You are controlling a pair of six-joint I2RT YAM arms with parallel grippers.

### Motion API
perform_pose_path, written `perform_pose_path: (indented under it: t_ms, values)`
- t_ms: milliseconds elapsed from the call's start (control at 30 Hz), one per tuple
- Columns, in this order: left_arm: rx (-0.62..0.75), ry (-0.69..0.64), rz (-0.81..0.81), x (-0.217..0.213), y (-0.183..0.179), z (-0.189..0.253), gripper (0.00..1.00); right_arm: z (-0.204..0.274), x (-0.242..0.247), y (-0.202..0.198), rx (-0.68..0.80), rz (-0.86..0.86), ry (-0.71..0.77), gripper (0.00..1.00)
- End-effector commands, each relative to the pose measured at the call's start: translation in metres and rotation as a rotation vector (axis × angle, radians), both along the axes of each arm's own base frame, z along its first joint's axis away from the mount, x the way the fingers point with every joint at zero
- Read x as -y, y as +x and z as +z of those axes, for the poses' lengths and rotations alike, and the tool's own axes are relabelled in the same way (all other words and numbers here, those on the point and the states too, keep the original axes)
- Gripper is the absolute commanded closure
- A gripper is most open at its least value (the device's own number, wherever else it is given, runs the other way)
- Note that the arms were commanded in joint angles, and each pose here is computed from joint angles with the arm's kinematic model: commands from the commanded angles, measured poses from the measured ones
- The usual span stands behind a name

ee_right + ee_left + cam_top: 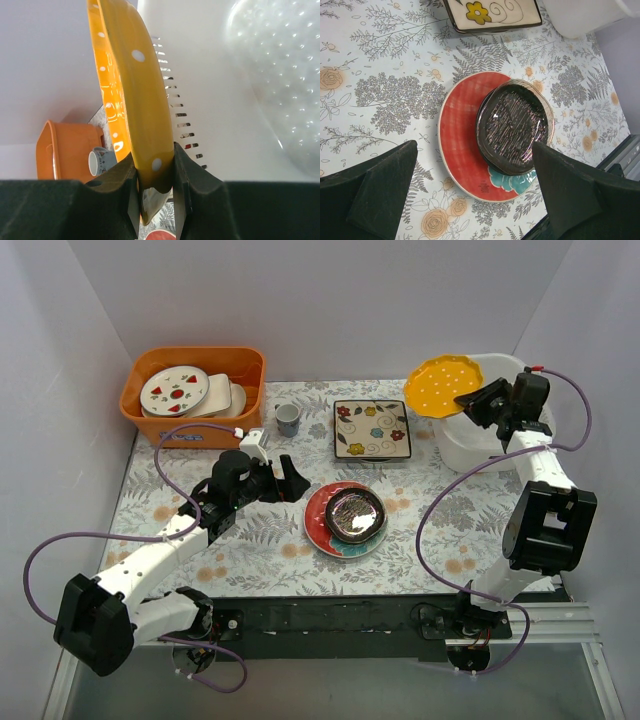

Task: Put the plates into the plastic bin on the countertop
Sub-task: Place the plate in the plastic bin.

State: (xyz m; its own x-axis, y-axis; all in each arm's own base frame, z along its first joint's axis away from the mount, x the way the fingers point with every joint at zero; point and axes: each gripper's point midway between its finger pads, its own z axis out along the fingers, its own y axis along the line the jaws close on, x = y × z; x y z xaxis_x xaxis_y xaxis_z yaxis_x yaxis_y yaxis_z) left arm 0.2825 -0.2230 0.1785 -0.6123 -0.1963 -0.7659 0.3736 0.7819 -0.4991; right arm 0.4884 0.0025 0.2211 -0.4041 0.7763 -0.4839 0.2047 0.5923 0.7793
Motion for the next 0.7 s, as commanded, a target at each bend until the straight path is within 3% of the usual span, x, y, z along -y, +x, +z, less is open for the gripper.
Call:
perform_pose_path:
  t_ms: [0,667]
  values:
    - [0.025,-0.011,-0.017,0.000,-0.005,0.008,0.02,0.109,0.008,0.012,0.346,-0.046,0.005,0.99]
    - [0.016,-0.006,-0.005,-0.002,-0.005,0.004,0.02,0.110,0.060,0.006,0.434,-0.325,0.080,0.99]
